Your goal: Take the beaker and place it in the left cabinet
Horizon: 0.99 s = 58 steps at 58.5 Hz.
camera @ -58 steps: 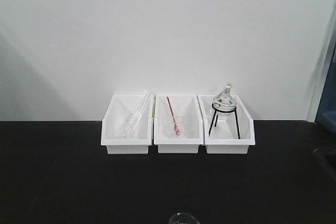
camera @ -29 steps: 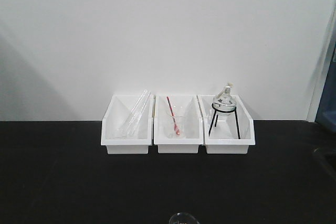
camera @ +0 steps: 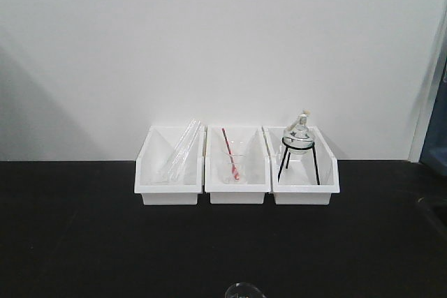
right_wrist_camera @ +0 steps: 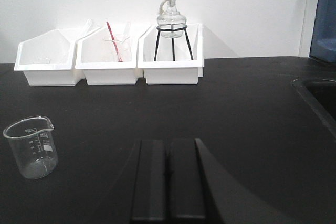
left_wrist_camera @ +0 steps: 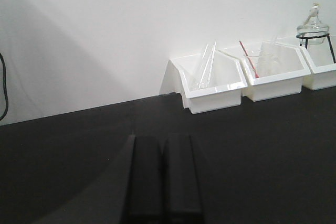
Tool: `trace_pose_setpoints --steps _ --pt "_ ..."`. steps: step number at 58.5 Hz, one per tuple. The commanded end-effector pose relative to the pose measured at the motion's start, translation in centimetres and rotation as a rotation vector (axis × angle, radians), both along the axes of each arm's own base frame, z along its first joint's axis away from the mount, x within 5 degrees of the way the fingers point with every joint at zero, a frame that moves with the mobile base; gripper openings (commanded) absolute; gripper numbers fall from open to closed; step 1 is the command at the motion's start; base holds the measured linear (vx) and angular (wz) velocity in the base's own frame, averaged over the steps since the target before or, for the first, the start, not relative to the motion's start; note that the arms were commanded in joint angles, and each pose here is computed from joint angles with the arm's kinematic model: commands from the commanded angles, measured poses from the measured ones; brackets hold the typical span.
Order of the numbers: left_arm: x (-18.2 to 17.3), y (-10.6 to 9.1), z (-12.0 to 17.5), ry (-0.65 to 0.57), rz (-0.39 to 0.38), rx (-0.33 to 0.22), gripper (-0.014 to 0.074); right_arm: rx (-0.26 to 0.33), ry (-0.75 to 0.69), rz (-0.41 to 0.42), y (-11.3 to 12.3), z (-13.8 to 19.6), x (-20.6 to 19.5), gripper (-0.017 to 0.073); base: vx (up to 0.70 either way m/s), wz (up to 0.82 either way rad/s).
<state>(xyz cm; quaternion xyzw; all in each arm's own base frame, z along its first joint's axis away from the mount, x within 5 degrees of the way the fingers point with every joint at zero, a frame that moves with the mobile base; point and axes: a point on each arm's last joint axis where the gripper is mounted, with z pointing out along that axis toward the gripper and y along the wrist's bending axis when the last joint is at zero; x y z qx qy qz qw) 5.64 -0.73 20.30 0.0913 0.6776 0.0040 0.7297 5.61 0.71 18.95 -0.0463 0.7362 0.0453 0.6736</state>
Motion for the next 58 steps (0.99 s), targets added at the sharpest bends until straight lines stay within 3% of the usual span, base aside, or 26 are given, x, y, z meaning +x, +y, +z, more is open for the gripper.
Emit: trace_pose_setpoints --steps 1,10,19,27,34,42,58 --pt "-0.1 0.0 0.2 -0.076 -0.004 -0.015 0.0001 0.006 -0.134 0.001 0.0 1.1 0.0 -0.0006 0.00 0.00" --pt "-0.1 0.0 0.2 -0.076 -0.004 -0.015 0.0001 -0.011 -0.294 0.005 0.1 2.5 -0.2 -0.0006 0.00 0.00" --pt "-0.1 0.0 0.2 -0.076 -0.004 -0.015 0.0001 0.036 -0.413 0.008 0.0 4.6 -0.6 -0.0006 0.00 0.00" --pt "-0.1 0.0 0.2 -0.076 -0.004 -0.015 0.0001 0.021 -0.341 0.001 -0.1 8.0 -0.8 -0.0006 0.00 0.00" --pt "-0.1 0.0 0.2 -0.076 -0.004 -0.015 0.0001 -0.051 -0.231 -0.008 0.0 10.2 0.0 -0.0004 0.00 0.00" --pt "-0.1 0.0 0.2 -0.076 -0.004 -0.015 0.0001 -0.104 -0.116 -0.009 0.1 10.6 1.8 -0.0002 0.00 0.00" --pt "-0.1 0.0 0.2 -0.076 -0.004 -0.015 0.0001 -0.112 -0.052 0.008 0.7 10.0 4.9 0.0035 0.00 0.00"
